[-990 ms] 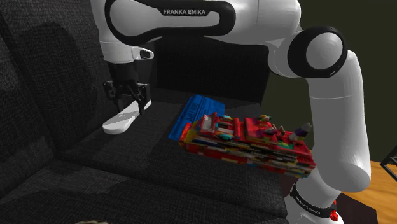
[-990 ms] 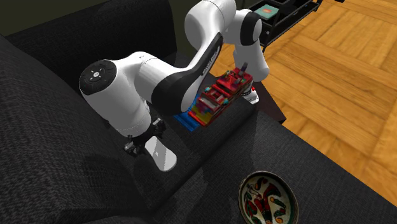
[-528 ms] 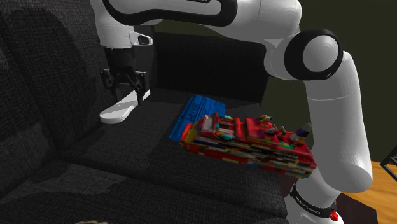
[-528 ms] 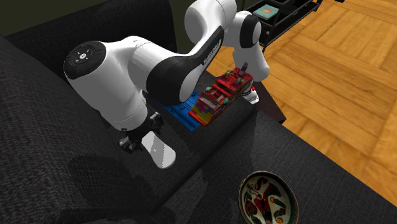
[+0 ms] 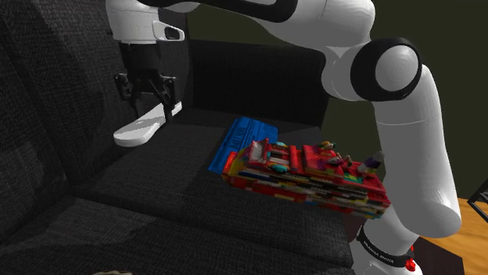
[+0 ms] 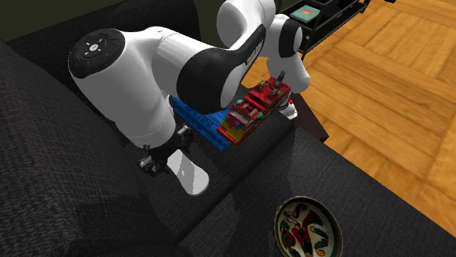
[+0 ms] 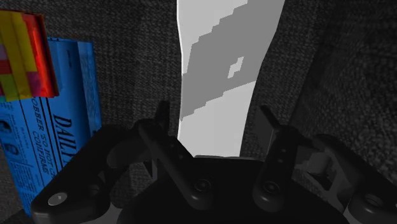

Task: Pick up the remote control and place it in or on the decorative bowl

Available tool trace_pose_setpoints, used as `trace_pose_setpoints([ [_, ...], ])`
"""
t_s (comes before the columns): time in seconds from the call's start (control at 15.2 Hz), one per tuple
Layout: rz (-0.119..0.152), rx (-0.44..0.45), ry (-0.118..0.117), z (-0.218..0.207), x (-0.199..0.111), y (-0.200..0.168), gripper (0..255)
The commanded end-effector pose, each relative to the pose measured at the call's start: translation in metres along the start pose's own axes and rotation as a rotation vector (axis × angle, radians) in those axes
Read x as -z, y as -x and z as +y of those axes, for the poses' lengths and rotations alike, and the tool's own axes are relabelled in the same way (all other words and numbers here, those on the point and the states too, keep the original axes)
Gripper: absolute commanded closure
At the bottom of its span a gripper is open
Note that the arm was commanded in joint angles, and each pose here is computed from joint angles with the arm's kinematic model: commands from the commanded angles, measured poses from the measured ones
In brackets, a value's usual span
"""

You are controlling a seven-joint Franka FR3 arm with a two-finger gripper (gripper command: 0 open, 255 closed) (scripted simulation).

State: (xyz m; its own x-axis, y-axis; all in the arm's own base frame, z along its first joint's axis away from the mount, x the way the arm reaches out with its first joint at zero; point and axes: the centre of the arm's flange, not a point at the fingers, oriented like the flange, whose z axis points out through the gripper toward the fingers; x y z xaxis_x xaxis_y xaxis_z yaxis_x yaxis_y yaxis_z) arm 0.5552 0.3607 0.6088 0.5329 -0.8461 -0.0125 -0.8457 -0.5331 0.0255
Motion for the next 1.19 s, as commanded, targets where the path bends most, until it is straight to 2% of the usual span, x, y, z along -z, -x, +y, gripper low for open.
trace_pose_setpoints([
  [0.0, 0.000, -0.001, 0.000, 0.009, 0.000, 0.024, 255],
  [1.12, 0.000, -0.001, 0.000, 0.071, 0.000, 0.240, 255],
])
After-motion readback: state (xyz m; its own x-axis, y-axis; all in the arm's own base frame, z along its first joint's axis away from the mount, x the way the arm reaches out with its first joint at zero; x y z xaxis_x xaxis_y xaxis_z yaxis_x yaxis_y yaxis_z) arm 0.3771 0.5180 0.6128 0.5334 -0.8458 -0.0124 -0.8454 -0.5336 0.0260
